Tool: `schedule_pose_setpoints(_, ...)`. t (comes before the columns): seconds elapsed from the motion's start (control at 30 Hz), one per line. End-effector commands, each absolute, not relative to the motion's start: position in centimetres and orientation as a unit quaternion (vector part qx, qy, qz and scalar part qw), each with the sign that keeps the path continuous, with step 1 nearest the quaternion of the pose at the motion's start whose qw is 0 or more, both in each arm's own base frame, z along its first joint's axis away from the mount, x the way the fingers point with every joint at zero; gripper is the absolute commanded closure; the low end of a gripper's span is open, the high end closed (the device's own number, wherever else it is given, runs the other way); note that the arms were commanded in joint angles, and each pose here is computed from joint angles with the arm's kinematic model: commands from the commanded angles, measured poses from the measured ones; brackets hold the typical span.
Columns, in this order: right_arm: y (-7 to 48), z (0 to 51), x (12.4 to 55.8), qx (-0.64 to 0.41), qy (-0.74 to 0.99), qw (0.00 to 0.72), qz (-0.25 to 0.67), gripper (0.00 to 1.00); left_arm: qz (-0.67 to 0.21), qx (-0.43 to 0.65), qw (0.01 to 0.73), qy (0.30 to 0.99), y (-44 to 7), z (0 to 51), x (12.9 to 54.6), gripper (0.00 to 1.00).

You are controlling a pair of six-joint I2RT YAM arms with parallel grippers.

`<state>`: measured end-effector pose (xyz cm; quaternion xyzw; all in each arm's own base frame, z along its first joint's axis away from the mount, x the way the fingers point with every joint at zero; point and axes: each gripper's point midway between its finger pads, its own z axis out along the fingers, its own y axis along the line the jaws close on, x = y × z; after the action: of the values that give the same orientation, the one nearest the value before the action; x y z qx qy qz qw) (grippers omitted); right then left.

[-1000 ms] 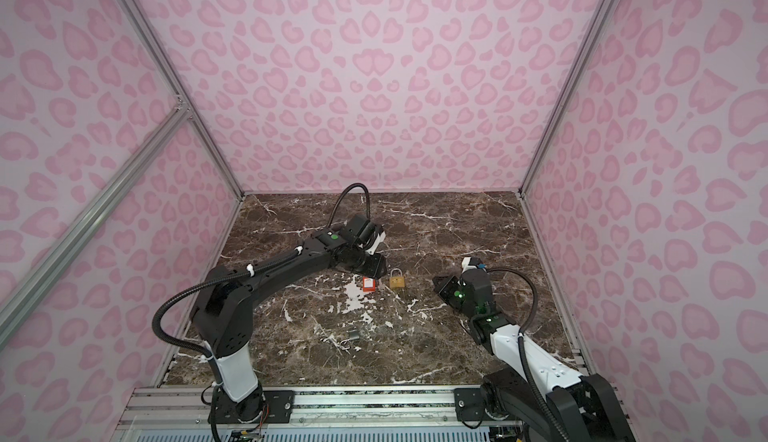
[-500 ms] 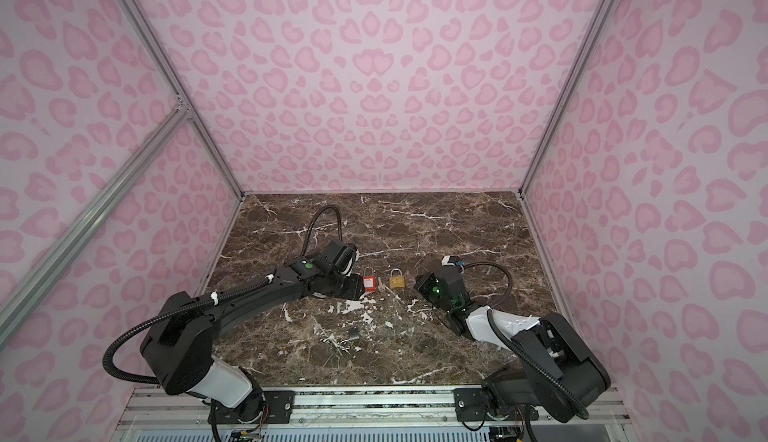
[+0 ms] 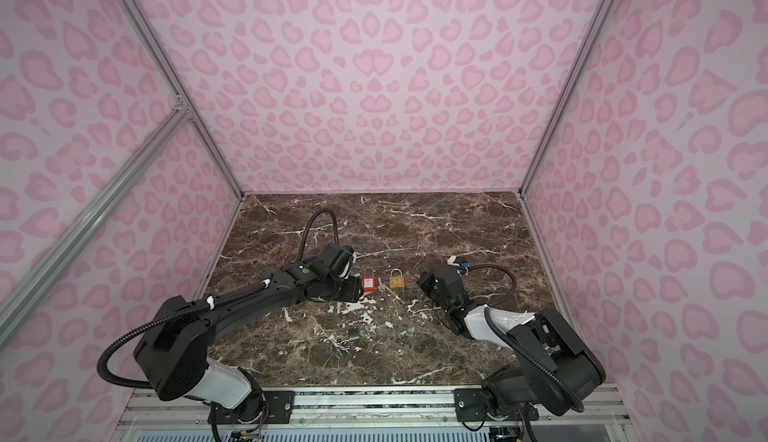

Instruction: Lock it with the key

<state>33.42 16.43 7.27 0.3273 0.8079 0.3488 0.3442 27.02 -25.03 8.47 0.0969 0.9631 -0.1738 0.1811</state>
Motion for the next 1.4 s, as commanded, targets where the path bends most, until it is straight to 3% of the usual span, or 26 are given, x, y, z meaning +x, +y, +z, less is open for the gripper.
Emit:
schedule_pose_setpoints(0.0, 16.4, 7.5, 34.0, 0.337, 0.797, 0.354, 0.354, 1.0, -0.197, 0.086, 0.193, 0.957, -25.8, 8.9, 27.4, 0.47)
schedule_pose_setpoints(0.77, 17.8, 4.0, 33.7, 0.378, 0.798, 0.314, 0.349, 0.99, -0.241, 0.091, 0.185, 0.948, -26.7, 9.9, 26.3, 0.47)
schedule_pose_setpoints(1.0, 17.4, 4.2, 33.1, 0.378, 0.803, 0.322, 0.33, 0.77, -0.248, 0.092, 0.198, 0.944, -26.9, 11.1, 26.5, 0.47)
schedule_pose_setpoints(1.37, 16.9, 4.3, 33.2, 0.348, 0.824, 0.312, 0.321, 0.65, -0.266, 0.093, 0.215, 0.935, -27.1, 12.9, 26.5, 0.47)
